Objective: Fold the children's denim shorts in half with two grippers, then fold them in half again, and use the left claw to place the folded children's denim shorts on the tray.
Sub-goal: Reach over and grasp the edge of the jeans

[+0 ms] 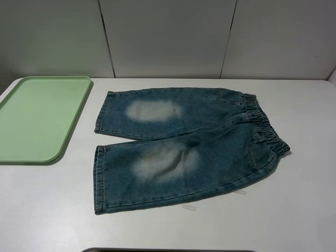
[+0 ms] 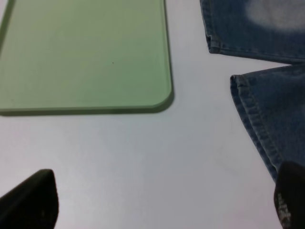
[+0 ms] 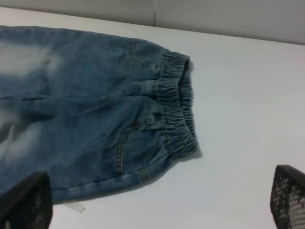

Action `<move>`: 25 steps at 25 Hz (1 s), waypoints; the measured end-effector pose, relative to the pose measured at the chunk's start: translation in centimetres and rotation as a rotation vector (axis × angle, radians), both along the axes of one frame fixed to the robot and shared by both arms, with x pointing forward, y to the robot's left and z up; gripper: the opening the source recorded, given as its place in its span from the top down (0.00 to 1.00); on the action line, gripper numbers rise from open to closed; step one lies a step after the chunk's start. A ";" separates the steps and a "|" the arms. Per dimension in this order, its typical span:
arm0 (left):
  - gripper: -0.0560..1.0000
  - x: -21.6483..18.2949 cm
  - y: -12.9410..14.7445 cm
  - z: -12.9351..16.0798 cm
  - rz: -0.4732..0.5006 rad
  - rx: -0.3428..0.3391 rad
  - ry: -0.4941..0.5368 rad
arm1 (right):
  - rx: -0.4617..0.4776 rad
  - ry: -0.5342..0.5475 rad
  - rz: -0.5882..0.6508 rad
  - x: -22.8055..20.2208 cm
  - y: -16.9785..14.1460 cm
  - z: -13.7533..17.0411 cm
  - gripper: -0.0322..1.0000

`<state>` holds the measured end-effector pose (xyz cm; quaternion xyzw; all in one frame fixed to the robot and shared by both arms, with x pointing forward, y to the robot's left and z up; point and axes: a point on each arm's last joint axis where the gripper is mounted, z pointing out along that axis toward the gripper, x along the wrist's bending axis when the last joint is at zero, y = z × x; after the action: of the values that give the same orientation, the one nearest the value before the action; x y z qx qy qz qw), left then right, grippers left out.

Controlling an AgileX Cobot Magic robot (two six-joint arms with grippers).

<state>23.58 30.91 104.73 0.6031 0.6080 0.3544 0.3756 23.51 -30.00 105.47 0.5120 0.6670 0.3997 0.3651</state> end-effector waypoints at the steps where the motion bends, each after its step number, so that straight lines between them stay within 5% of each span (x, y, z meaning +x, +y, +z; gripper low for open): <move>1: 0.10 0.0 0.0 0.0 0.000 0.001 0.000 | 0.000 0.000 0.007 0.0 0.0 0.0 0.30; 25: 0.10 0.0 -0.2 0.0 -0.018 -0.020 -0.001 | 0.017 0.006 0.036 0.0 0.2 0.0 0.30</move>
<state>23.58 30.67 104.74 0.6047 0.6057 0.3452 0.3852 23.52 -29.84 105.47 0.5044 0.6736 0.4104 0.3515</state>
